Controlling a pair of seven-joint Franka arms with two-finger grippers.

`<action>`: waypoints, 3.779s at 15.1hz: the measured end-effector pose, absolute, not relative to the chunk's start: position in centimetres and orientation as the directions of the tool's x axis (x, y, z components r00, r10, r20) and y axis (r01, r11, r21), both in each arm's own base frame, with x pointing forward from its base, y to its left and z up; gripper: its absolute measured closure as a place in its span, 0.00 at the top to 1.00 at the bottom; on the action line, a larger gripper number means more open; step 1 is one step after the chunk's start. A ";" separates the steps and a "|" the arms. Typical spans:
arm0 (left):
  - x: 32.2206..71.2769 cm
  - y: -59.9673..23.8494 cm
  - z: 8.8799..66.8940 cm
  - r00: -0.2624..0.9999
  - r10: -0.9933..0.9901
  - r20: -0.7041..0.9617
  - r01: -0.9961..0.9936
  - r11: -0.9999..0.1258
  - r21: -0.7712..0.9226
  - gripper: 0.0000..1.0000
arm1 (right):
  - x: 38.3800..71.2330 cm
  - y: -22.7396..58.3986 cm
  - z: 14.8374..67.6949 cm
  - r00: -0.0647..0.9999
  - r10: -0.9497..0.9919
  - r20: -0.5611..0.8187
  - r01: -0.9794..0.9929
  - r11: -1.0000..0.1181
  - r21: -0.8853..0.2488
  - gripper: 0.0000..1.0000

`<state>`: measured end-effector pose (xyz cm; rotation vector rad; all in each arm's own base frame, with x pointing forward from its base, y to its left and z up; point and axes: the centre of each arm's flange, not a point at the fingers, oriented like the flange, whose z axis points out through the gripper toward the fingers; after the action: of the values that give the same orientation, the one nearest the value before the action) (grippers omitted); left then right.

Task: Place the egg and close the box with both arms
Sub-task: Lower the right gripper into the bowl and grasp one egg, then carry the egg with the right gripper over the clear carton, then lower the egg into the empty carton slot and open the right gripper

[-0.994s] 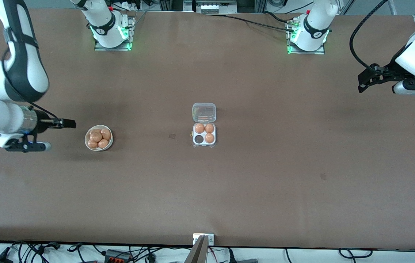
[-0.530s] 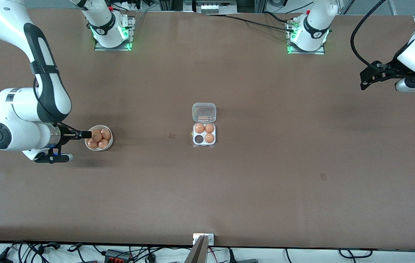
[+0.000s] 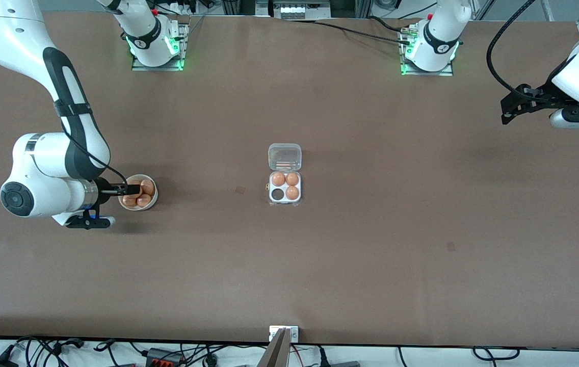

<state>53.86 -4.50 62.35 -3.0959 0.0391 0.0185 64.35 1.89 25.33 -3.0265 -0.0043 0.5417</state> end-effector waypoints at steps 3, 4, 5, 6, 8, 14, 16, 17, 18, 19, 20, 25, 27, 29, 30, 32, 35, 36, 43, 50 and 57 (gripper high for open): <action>53.4 -4.5 62.0 0.998 -0.025 -0.055 -0.028 -0.998 -0.048 1.00 | 64.3 1.9 23.7 0.934 0.014 -0.357 -0.011 -0.998 -0.066 1.00; 53.3 -4.6 61.9 0.998 -0.025 -0.066 -0.028 -0.998 -0.049 1.00 | 64.3 1.9 23.4 0.933 0.013 -0.360 -0.012 -0.998 -0.066 1.00; 53.3 -4.6 61.8 0.997 -0.025 -0.071 -0.028 -0.998 -0.049 1.00 | 64.3 1.9 23.2 0.932 0.010 -0.362 -0.015 -0.998 -0.066 0.97; 53.3 -4.6 61.7 0.997 -0.025 -0.073 -0.029 -0.998 -0.049 1.00 | 64.3 2.0 23.1 0.931 0.006 -0.364 -0.021 -0.997 -0.070 0.96; 53.5 -4.8 61.4 0.996 -0.029 -0.079 -0.032 -0.998 -0.049 1.00 | 64.3 2.2 23.0 0.930 -0.005 -0.367 -0.043 -0.994 -0.096 0.76; 53.7 -7.9 60.5 0.992 -0.086 -0.088 -0.090 -0.995 -0.047 1.00 | 64.2 2.3 22.9 0.929 -0.012 -0.370 -0.055 -0.993 -0.106 0.47; 54.3 -8.1 60.0 0.993 -0.091 -0.078 -0.094 -0.995 -0.045 1.00 | 64.3 2.3 22.9 0.929 -0.011 -0.369 -0.054 -0.993 -0.106 0.47; 54.6 -8.2 59.7 0.993 -0.092 -0.074 -0.095 -0.995 -0.043 1.00 | 64.4 2.3 23.1 0.931 -0.010 -0.364 -0.053 -0.993 -0.107 0.47; 54.8 -8.4 59.4 0.993 -0.096 -0.072 -0.099 -0.994 -0.042 1.00 | 64.8 2.3 23.6 0.936 -0.007 -0.353 -0.048 -0.993 -0.109 0.47; 54.9 -8.8 59.3 0.992 -0.104 -0.071 -0.107 -0.993 -0.041 1.00 | 65.4 2.6 24.5 0.941 0.005 -0.338 -0.036 -0.993 -0.117 0.47; 54.8 -9.4 59.3 0.991 -0.115 -0.070 -0.118 -0.992 -0.041 1.00 | 66.1 3.6 26.0 0.947 0.026 -0.319 -0.017 -0.991 -0.130 0.47; 54.8 -9.9 59.6 0.990 -0.124 -0.063 -0.126 -0.991 -0.040 1.00 | 68.0 15.4 33.2 0.965 0.197 -0.175 0.158 -0.964 -0.216 0.47; 54.9 -9.7 59.8 0.991 -0.120 -0.058 -0.122 -0.992 -0.040 1.00 | 67.1 21.3 33.3 0.957 0.261 -0.131 0.228 -0.949 -0.219 0.47; 54.9 -9.5 60.3 0.992 -0.117 -0.048 -0.119 -0.992 -0.039 1.00 | 65.7 26.6 32.7 0.942 0.321 -0.100 0.293 -0.930 -0.220 0.47; 55.0 -9.5 60.6 0.992 -0.116 -0.043 -0.117 -0.992 -0.039 1.00 | 65.1 28.8 32.3 0.934 0.346 -0.089 0.320 -0.921 -0.220 0.47; 55.0 -9.3 60.8 0.993 -0.113 -0.037 -0.114 -0.993 -0.039 1.00 | 63.9 32.2 31.3 0.927 0.370 -0.069 0.347 -0.911 -0.221 0.47; 55.0 -9.2 60.9 0.993 -0.111 -0.035 -0.112 -0.993 -0.038 1.00 | 62.4 36.8 30.1 0.941 0.336 -0.035 0.321 -0.921 -0.223 0.47; 55.0 -9.2 61.0 0.993 -0.110 -0.034 -0.112 -0.993 -0.038 1.00 | 61.8 38.1 29.6 0.946 0.324 -0.028 0.310 -0.924 -0.224 0.47; 55.1 -9.3 61.4 0.993 -0.113 -0.025 -0.114 -0.993 -0.038 1.00 | 59.0 44.0 24.8 0.966 0.257 -0.009 0.248 -0.939 -0.240 0.47; 55.0 -9.7 61.6 0.992 -0.121 -0.022 -0.121 -0.992 -0.038 1.00 | 58.3 44.7 22.9 0.963 0.270 -0.022 0.259 -0.939 -0.227 0.47; 55.1 -9.1 61.6 0.994 -0.110 -0.022 -0.110 -0.993 -0.038 1.00 | 58.3 44.8 21.8 0.975 0.220 -0.026 0.209 -0.955 -0.210 0.68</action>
<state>55.10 -9.13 61.55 -3.0978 0.1711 0.0314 58.26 44.80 21.80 -2.9160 -0.3202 0.0726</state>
